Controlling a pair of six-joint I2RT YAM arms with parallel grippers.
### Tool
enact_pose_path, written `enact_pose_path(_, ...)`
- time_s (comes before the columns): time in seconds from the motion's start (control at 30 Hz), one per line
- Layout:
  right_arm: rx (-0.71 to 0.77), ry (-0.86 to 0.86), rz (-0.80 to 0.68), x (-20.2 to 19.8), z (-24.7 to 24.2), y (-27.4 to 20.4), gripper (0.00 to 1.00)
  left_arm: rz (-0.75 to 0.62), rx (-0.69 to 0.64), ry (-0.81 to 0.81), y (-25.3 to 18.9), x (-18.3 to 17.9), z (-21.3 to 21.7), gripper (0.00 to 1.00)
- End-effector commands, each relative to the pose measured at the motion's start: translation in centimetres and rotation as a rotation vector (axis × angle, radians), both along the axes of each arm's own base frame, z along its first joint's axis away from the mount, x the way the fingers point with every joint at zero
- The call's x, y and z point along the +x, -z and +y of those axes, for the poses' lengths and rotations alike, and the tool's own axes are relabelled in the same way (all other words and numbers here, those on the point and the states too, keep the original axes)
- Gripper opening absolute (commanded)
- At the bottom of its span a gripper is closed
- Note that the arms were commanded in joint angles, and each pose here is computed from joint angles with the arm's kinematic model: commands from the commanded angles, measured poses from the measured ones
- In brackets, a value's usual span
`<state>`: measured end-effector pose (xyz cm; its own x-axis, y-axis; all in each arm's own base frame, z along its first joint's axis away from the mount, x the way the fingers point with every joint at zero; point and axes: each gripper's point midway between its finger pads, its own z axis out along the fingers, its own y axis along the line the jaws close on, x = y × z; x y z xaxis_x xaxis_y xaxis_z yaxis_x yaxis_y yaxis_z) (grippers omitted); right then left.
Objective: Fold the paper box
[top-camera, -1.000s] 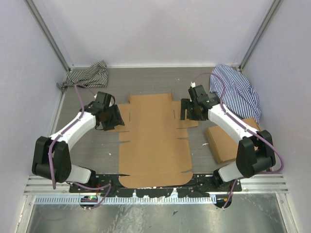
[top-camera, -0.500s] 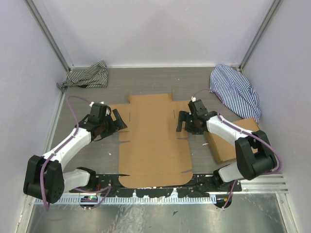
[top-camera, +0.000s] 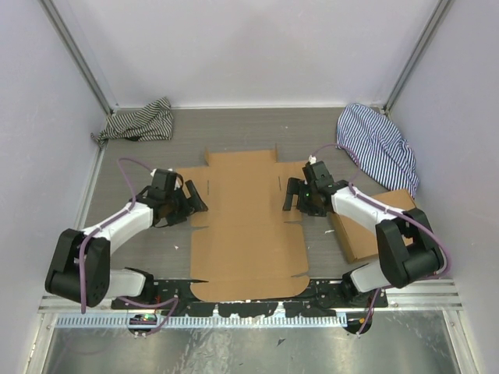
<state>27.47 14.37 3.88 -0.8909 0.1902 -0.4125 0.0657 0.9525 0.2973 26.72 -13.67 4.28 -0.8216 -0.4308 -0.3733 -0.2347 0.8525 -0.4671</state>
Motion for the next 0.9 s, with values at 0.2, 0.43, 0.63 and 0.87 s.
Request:
enact_pose_path(0.2, -0.012, 0.014, 0.0, 0.5, -0.2, 1.4, 0.96, 0.086, -0.033, 0.04, 3.0, -1.1, -1.0, 0.91)
enact_pose_path(0.43, 0.057, -0.051, 0.01, 0.0, 1.3, 1.6, 0.91, 0.13, -0.052, 0.065, 4.7, -1.6, -1.8, 0.84)
enact_pose_path(0.63, 0.131, -0.093, -0.025, 0.0, 2.5, -0.3, 0.87, 0.158, -0.042, 0.066, 5.5, -2.1, -1.7, 0.76)
enact_pose_path(0.87, 0.179, -0.1, -0.082, 0.4, 3.2, -3.5, 0.85, 0.139, -0.041, 0.066, 4.6, -1.9, -1.7, 0.65)
